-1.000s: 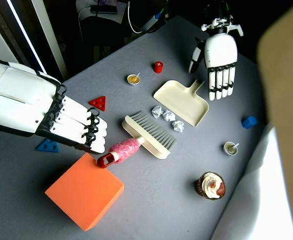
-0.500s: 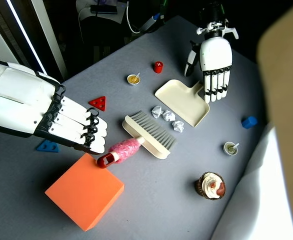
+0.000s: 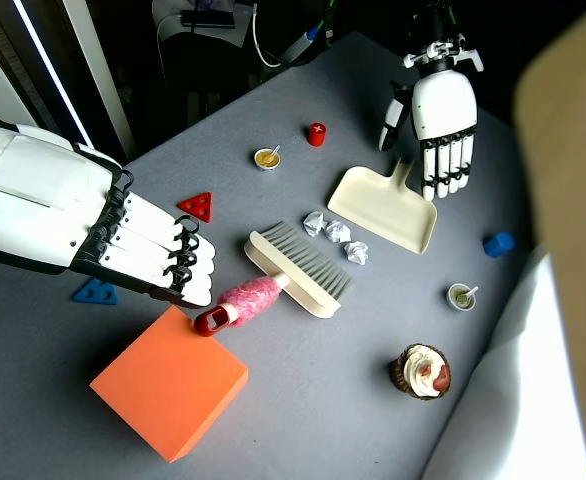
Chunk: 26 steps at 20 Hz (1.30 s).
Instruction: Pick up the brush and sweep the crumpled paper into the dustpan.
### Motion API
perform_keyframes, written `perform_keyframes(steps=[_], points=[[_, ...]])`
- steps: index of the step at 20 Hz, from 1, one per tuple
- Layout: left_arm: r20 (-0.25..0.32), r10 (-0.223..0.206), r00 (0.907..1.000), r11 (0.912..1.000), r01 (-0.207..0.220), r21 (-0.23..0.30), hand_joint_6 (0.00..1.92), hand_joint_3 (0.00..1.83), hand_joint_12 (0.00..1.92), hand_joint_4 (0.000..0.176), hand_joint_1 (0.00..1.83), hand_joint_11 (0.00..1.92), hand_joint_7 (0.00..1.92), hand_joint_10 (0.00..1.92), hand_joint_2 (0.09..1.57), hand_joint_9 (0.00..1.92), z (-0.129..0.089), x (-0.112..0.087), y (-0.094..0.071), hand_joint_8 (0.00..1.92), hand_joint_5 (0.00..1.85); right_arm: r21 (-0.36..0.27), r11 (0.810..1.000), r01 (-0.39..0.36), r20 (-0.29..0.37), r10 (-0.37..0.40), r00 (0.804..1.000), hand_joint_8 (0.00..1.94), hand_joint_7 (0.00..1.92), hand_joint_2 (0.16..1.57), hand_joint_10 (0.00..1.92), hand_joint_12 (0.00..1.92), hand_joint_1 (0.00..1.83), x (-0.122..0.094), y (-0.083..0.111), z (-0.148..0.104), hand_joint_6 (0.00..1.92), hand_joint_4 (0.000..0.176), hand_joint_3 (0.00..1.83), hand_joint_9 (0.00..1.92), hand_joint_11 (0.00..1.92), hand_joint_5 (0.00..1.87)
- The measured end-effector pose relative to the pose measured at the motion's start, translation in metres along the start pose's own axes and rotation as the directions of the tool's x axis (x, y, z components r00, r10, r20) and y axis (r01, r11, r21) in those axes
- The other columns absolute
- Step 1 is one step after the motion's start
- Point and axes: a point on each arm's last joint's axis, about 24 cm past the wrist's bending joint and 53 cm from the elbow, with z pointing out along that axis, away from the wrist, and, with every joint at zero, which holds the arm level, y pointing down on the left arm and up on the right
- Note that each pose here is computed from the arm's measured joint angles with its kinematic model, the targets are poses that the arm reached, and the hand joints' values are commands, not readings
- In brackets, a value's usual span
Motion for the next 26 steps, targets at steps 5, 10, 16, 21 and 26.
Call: perform_keyframes(steps=[5,10,16,21,26], points=[[0.029,0.021,0.9994,0.9983,-0.022,0.054,0.0,0.0,0.03,0.0,0.77,0.31,0.26,0.0,0.91,0.27,-0.002,-0.015,-0.022,0.0,0.26,0.0,1.0,0.0,0.0,0.0,1.0,0.01,0.18,0.98,0.0,0.0,0.0,0.0,0.0,0.0,0.01,0.0,0.01,0.18,0.17,0.16],[0.02,0.048,0.9986,0.9988,-0.048,-0.001,0.0,0.0,0.03,0.0,0.76,0.32,0.27,0.0,0.91,0.28,-0.003,-0.013,-0.005,0.0,0.25,0.001,1.0,0.0,0.001,0.0,1.0,0.0,0.15,0.96,0.0,0.0,0.0,0.0,0.0,0.0,0.0,0.0,0.0,0.16,0.15,0.13],[0.013,0.059,0.9982,0.9968,-0.058,-0.054,0.01,0.0,0.01,0.0,0.81,0.29,0.25,0.01,0.92,0.25,-0.004,-0.012,0.015,0.01,0.24,0.0,1.0,-0.001,0.006,0.001,1.0,0.01,0.18,0.97,0.01,0.01,0.0,-0.002,0.0,0.0,0.0,0.0,0.0,0.19,0.18,0.15],[0.017,0.048,0.9987,0.994,-0.046,-0.1,0.01,0.0,0.01,0.0,0.88,0.28,0.29,0.01,0.89,0.27,-0.007,-0.013,0.035,0.01,0.26,0.0,1.0,-0.001,0.005,0.001,1.0,0.01,0.18,0.97,0.01,0.01,0.0,-0.002,0.0,0.0,0.01,0.0,0.0,0.19,0.17,0.16],[-0.008,0.046,0.9989,0.9949,-0.047,-0.089,0.0,0.0,0.0,0.0,0.83,0.26,0.27,0.0,0.92,0.26,-0.004,-0.001,0.032,0.0,0.24,0.001,1.0,-0.001,0.006,0.001,1.0,0.0,0.17,0.97,0.0,0.01,0.0,-0.002,0.0,0.0,0.0,0.0,0.0,0.18,0.17,0.15]])
